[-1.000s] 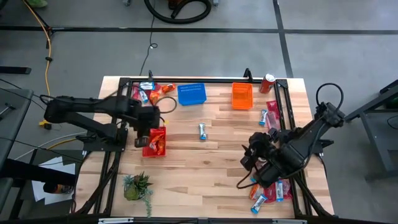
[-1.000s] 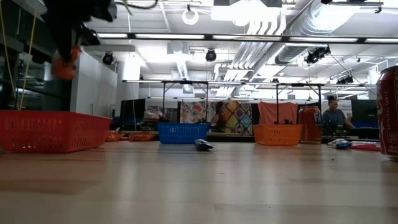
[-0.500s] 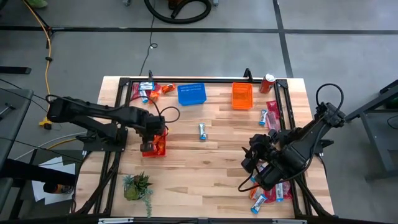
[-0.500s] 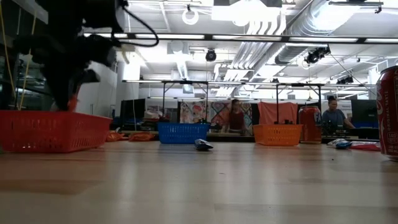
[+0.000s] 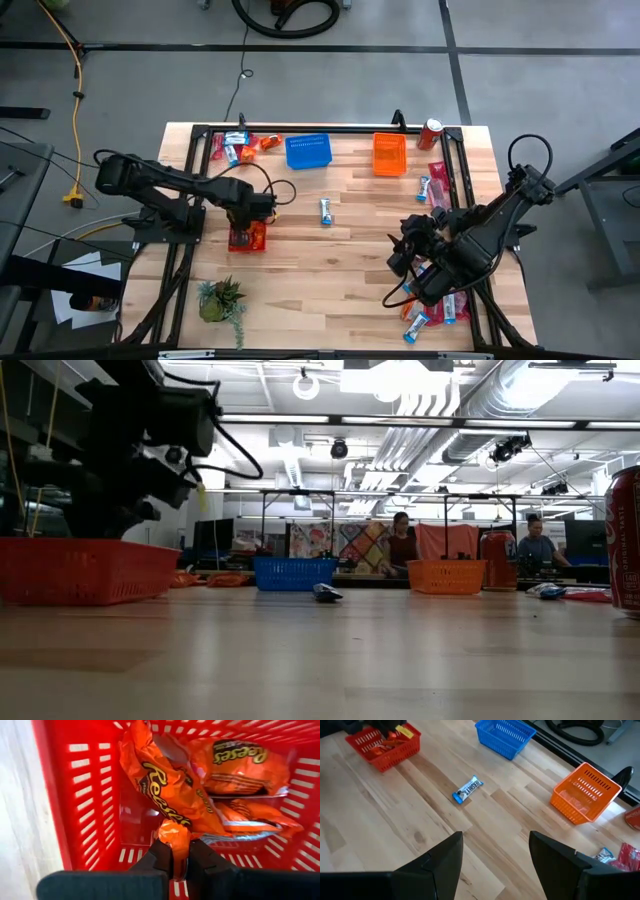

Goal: Sort candy
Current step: Put the orange candy pack into the red basket

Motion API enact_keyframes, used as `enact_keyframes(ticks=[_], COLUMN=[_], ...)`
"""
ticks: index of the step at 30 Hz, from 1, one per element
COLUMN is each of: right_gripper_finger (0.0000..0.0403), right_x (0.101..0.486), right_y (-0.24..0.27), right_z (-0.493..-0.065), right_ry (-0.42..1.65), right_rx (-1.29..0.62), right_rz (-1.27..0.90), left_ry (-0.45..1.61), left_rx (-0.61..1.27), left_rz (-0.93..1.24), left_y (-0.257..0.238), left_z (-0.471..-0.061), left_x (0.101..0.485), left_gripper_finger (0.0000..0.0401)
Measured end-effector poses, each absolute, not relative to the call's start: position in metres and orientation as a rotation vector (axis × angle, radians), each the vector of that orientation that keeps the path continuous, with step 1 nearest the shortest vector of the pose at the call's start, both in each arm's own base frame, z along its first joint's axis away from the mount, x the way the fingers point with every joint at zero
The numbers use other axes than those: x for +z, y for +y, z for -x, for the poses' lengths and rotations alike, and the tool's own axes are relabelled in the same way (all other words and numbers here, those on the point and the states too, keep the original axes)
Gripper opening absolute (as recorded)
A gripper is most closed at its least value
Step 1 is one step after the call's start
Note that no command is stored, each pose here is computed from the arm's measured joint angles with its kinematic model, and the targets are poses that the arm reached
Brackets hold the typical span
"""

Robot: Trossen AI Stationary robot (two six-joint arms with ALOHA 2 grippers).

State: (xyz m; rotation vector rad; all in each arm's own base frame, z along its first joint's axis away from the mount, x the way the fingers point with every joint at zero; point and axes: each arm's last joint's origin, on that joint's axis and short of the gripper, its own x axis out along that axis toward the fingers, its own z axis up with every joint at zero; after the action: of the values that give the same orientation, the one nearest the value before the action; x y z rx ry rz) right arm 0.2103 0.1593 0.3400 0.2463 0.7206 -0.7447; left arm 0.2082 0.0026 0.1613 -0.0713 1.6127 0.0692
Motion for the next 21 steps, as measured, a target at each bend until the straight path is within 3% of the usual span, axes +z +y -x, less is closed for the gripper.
enact_keyframes(ticks=[16, 21], right_gripper_finger=[0.0222, 0.0222], right_x=[0.339, 0.338], right_y=[0.16, 0.161], right_z=[-0.211, -0.21], right_ry=[0.761, 0.775], right_rx=[-0.74, -0.749], right_rz=[-0.295, -0.342], left_ry=[1.629, 1.6], left_rx=[0.065, 0.065], left_rz=[0.073, 0.074], left_y=[0.003, 0.003], left_z=[-0.214, -0.222], left_x=[0.17, 0.183], left_gripper_finger=[0.0013, 0.0035])
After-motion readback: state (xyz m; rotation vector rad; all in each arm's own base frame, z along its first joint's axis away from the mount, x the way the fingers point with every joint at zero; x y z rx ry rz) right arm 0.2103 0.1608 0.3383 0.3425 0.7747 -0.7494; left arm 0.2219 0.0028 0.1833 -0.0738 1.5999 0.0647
